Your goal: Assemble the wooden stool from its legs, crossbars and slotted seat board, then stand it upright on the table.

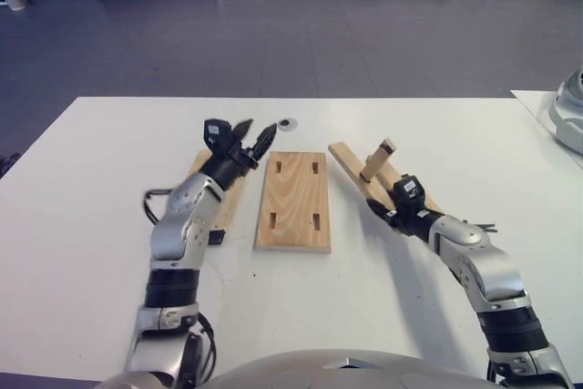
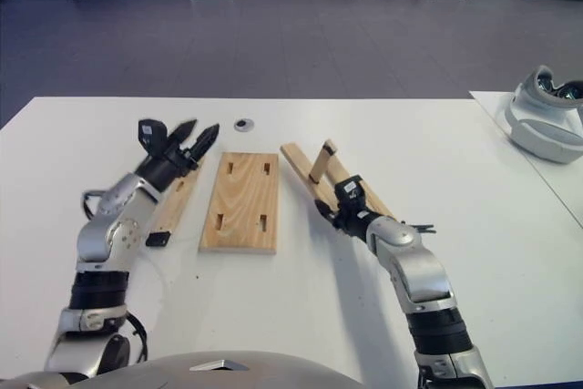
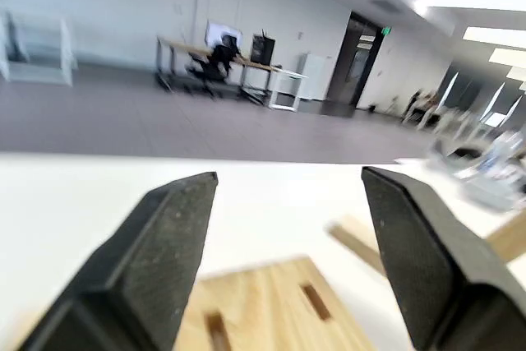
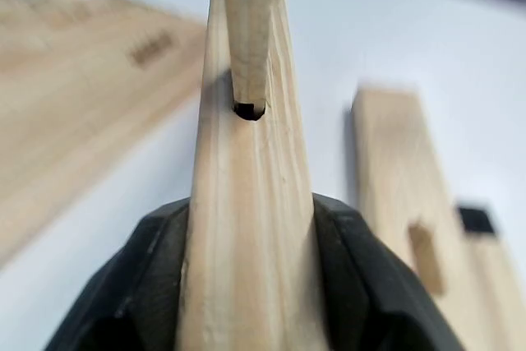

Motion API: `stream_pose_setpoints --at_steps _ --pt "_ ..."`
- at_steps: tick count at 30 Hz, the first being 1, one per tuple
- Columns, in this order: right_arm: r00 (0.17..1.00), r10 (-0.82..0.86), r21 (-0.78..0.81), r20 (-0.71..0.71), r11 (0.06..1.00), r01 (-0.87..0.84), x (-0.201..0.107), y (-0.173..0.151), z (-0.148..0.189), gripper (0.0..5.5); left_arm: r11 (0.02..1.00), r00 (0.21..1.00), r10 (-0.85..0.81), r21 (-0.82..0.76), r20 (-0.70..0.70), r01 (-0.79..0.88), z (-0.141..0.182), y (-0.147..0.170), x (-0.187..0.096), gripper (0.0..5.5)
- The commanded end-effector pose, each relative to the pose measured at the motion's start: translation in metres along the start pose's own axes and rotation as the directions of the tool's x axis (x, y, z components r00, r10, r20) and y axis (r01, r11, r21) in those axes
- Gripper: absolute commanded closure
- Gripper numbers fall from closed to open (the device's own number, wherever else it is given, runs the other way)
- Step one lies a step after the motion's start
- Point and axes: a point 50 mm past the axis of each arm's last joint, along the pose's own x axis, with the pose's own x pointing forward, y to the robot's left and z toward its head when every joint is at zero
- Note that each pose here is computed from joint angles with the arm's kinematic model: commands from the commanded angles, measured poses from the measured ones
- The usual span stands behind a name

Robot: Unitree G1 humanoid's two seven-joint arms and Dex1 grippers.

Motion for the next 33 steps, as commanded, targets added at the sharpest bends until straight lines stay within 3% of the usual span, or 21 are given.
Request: stream_pose_setpoints --at_steps 1,6,15,26,30,33 --pt "0.988 0.093 -0.148 0.123 0.986 -0.074 -0.009 0.004 0.024 3.42 0.882 1.0 -0.027 -0.47 -0.006 0.021 -0.012 0.002 -0.011 2.28" --pt "0.941 0.253 -0.287 0.225 0.94 -0.184 -0.004 0.028 0.049 3.42 0.735 0.973 -0.22 -0.645 0.066 0.21 0.002 -0.029 -0.006 2.28" --pt "0.886 0.373 -0.328 0.274 0.903 -0.278 -0.009 0.053 0.061 3.42 0.727 0.983 -0.181 -0.672 0.01 0.14 -0.002 -0.026 -0.003 2.28" --pt "0.878 0.415 -0.324 0.24 0.887 -0.331 -0.007 0.06 0.054 3.42 0.74 0.974 -0.214 -0.64 0.071 0.209 0.002 -0.036 -0.004 4.08" --pt "0.873 0.415 -0.309 0.255 0.891 -0.333 -0.008 0.061 0.055 3.42 0.758 0.98 -0.179 -0.623 0.087 0.194 0.0 -0.031 -0.008 4.42" --pt "0.874 0.41 -0.287 0.261 0.897 -0.336 -0.008 0.061 0.055 2.71 0.777 0.984 -0.151 -0.604 0.094 0.177 0.004 -0.03 -0.013 4.48"
